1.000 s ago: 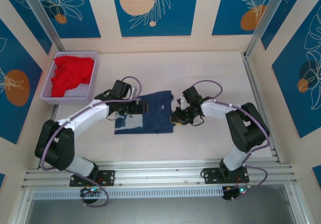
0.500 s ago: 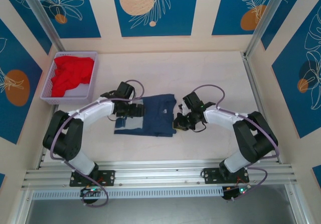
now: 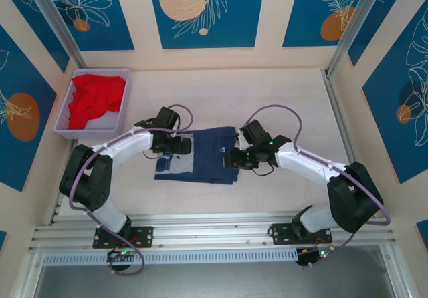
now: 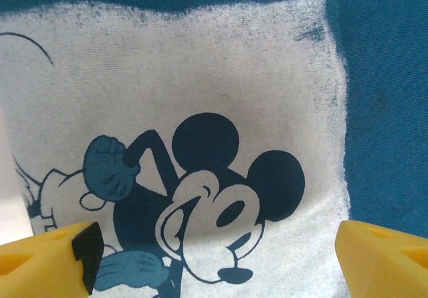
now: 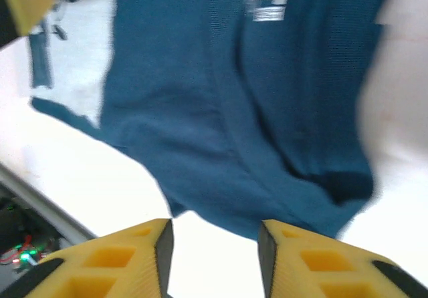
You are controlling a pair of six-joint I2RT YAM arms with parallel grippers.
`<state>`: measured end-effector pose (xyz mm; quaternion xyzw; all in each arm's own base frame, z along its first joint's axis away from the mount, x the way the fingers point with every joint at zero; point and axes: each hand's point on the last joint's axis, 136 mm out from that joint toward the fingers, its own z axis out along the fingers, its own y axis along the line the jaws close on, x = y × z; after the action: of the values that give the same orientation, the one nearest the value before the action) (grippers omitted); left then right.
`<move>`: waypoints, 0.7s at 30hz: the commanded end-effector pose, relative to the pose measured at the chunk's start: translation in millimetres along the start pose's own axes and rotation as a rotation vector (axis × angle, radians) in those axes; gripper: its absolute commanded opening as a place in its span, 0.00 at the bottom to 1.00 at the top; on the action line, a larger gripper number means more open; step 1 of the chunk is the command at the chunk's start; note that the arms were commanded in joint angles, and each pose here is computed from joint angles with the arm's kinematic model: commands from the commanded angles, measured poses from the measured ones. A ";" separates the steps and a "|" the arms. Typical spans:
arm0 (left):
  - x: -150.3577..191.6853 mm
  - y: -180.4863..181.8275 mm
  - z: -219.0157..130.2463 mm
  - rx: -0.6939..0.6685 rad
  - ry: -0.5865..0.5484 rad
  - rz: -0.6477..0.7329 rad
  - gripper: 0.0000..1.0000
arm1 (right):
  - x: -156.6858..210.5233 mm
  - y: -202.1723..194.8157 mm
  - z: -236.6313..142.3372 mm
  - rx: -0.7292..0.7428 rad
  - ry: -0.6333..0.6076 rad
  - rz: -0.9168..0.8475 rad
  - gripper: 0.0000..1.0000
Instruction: Fold the inside-out t-shirt
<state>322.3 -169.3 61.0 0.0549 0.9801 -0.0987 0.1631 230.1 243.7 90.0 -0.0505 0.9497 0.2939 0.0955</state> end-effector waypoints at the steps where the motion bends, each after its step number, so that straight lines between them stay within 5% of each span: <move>1: -0.4 -2.4 8.7 0.031 0.030 0.010 0.90 | 7.3 11.5 18.7 -0.057 0.056 0.064 0.35; 12: 57.3 -16.1 15.3 0.122 0.149 -0.022 0.87 | 11.0 -68.3 56.1 0.126 0.165 0.238 0.21; 21: 107.4 -120.7 -2.4 0.329 0.152 0.083 0.87 | -95.4 -88.6 50.4 0.183 0.030 0.124 0.24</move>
<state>217.7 -240.8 35.5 0.1304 0.9708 -0.1828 0.0844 322.6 210.6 26.5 0.0493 0.9664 0.2475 0.0492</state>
